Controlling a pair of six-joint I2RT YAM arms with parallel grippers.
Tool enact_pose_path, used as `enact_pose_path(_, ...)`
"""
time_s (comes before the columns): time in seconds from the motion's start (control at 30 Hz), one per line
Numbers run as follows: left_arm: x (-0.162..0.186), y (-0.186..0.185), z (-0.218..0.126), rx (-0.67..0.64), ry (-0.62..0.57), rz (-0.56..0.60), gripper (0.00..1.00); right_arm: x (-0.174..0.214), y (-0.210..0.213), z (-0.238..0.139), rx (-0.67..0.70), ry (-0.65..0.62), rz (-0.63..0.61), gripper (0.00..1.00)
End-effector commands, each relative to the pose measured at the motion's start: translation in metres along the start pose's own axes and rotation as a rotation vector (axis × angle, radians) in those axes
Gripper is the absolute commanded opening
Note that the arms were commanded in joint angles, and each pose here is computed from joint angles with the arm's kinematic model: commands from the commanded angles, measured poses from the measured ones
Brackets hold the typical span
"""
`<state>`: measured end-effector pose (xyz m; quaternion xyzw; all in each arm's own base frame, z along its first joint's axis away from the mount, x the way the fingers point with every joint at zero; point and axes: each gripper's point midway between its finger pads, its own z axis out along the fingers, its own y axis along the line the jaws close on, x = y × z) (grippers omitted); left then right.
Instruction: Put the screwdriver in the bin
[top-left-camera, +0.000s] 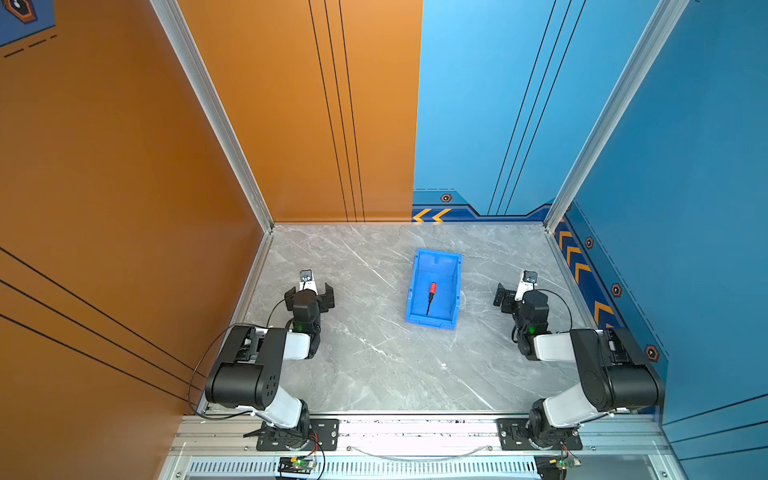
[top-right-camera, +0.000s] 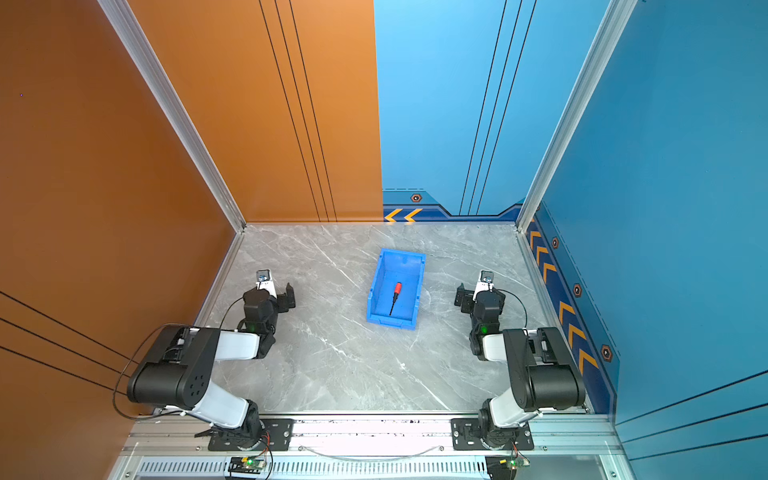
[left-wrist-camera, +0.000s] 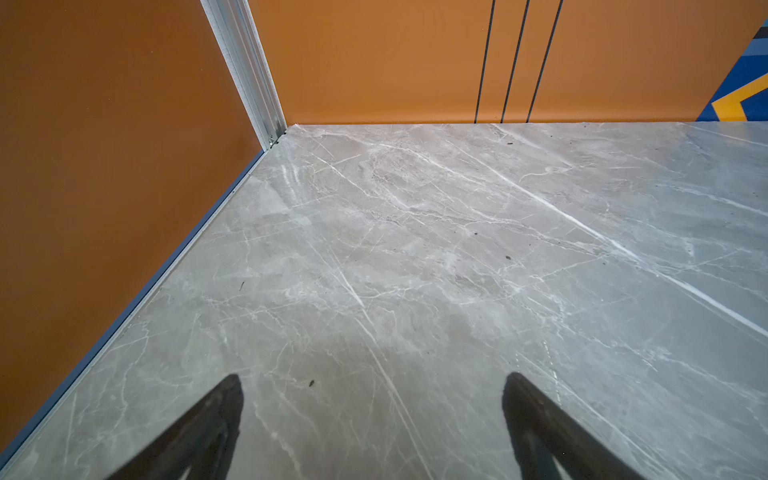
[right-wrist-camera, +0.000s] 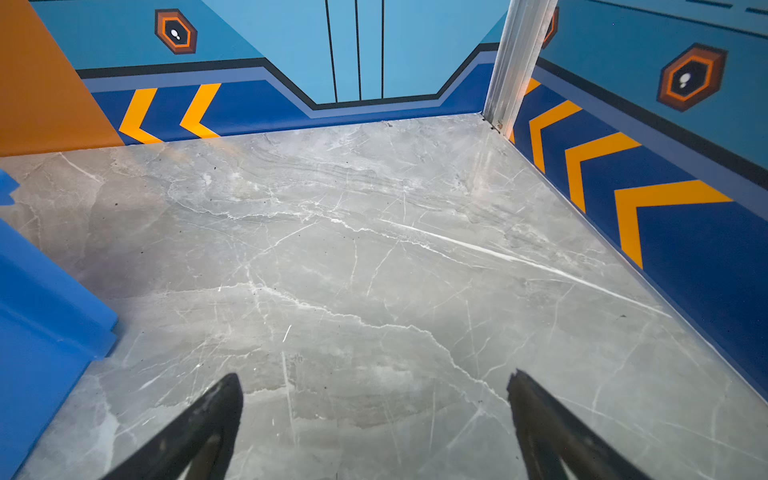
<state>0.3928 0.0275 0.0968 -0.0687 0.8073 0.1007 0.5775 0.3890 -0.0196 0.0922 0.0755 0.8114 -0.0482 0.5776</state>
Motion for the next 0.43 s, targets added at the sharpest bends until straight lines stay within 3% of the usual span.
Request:
enact_pose_path(0.0,0.0045,-0.004,-0.0009,0.015,0.003,0.019,0.98,-0.0021,-0.0043,0.0039,0.028,0.001,-0.008,1.0)
enact_pose_path(0.4,0.0048,-0.0042,-0.0008,0.02,0.004,0.018,0.98,-0.0022,-0.004,0.0036,0.028,0.0,-0.009,1.0)
